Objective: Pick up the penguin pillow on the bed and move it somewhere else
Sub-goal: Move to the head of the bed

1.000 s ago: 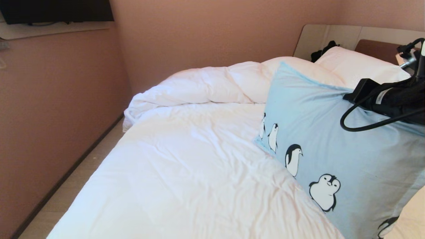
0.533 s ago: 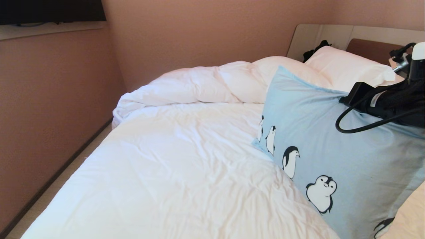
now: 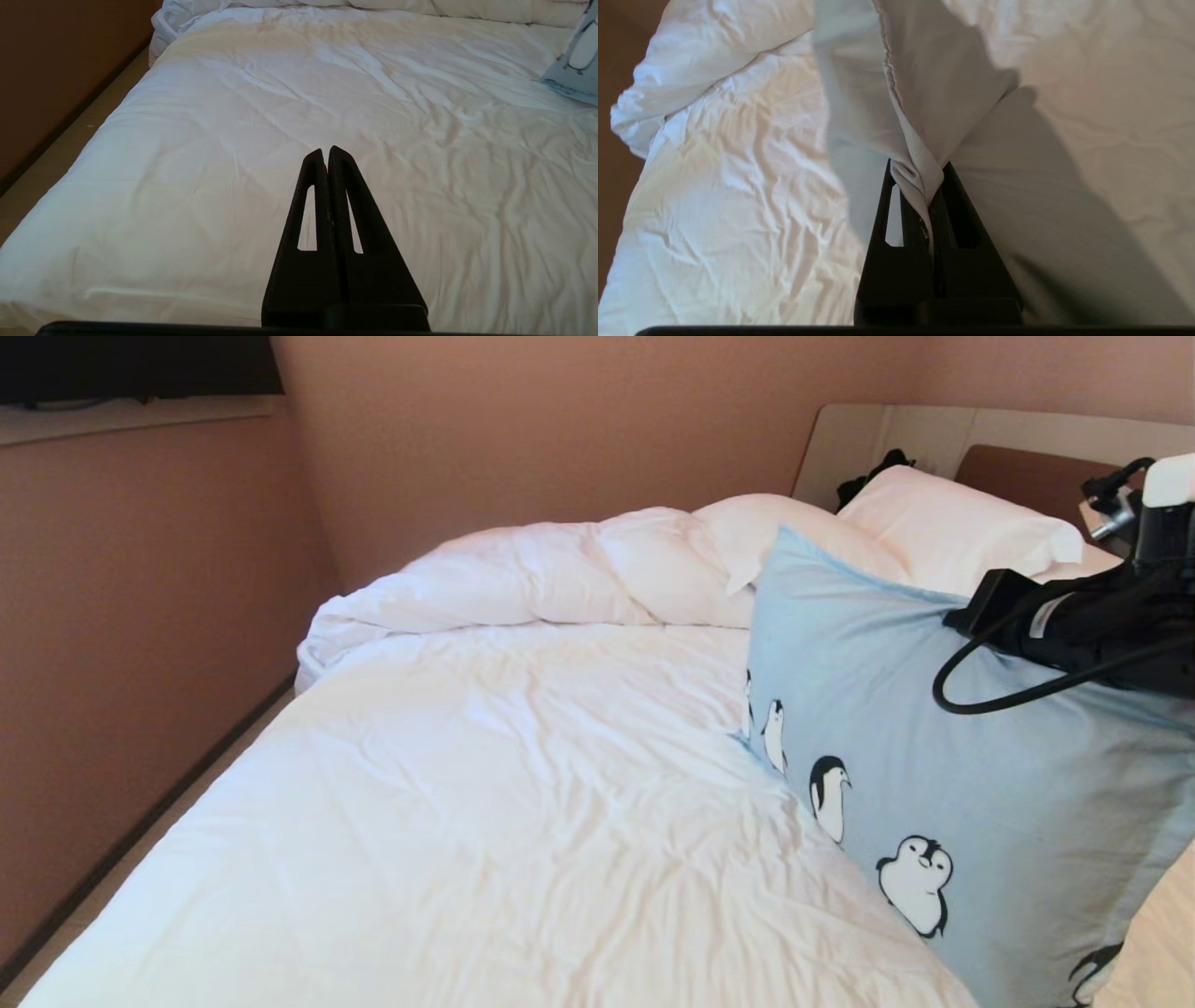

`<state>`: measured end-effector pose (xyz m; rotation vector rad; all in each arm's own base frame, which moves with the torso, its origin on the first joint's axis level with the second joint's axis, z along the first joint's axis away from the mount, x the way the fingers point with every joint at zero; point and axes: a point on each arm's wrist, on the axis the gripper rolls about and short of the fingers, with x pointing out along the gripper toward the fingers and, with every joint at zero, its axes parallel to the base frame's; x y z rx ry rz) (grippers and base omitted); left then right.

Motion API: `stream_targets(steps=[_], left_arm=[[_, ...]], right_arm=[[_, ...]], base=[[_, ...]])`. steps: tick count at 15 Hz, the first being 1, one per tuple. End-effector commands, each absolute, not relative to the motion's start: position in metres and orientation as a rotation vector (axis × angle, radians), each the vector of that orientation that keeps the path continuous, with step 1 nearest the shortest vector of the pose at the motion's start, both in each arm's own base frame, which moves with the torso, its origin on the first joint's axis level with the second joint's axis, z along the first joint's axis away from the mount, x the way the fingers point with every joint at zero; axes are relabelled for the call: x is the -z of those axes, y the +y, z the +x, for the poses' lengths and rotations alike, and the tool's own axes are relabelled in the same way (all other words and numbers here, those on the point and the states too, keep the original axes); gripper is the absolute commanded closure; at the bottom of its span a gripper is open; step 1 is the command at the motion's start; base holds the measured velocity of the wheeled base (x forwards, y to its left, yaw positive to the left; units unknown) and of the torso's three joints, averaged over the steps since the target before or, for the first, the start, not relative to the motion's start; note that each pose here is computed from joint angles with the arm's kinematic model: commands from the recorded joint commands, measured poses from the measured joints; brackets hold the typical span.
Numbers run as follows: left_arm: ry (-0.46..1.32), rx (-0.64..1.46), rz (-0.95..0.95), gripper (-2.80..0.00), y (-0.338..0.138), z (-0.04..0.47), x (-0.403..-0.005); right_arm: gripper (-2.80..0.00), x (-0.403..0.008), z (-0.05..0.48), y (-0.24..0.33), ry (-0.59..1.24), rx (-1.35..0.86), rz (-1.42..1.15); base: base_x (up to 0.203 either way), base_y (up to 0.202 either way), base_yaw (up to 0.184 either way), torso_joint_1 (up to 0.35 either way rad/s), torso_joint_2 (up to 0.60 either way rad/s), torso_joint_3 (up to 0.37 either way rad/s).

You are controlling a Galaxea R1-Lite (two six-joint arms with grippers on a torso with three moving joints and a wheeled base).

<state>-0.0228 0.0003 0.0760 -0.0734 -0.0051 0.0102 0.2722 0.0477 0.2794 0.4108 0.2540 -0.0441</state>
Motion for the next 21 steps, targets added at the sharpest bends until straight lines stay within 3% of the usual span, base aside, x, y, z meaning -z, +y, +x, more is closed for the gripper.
stream_targets(steps=[1,6,11,21], left_arm=[[-0.002,-0.011,-0.074,0.0,0.0002,-0.0225,-0.0753],[-0.003,-0.011,-0.074,0.0,0.0002,-0.0226,-0.0753],[-0.003,-0.011,-0.074,0.0,0.0002,-0.0226,-0.0753],[-0.002,-0.011,-0.074,0.0,0.0002,-0.0225,-0.0753]], right_arm=[[0.0,-0.2794,0.2724,0.0476,0.254,0.047,0.412],[0.0,-0.2796,0.2724,0.0476,0.253,0.046,0.413],[0.0,-0.2805,0.2717,0.0467,0.249,0.049,0.414],[0.0,-0.2797,0.2723,0.0468,0.253,0.048,0.413]], base=[[0.0,0.0,0.0,0.0,0.0,0.0],[-0.014,0.0,-0.001,0.001,0.0,0.001],[-0.153,0.0,-0.001,-0.006,0.0,0.003],[0.001,-0.029,0.003,-0.001,0.0,0.001]])
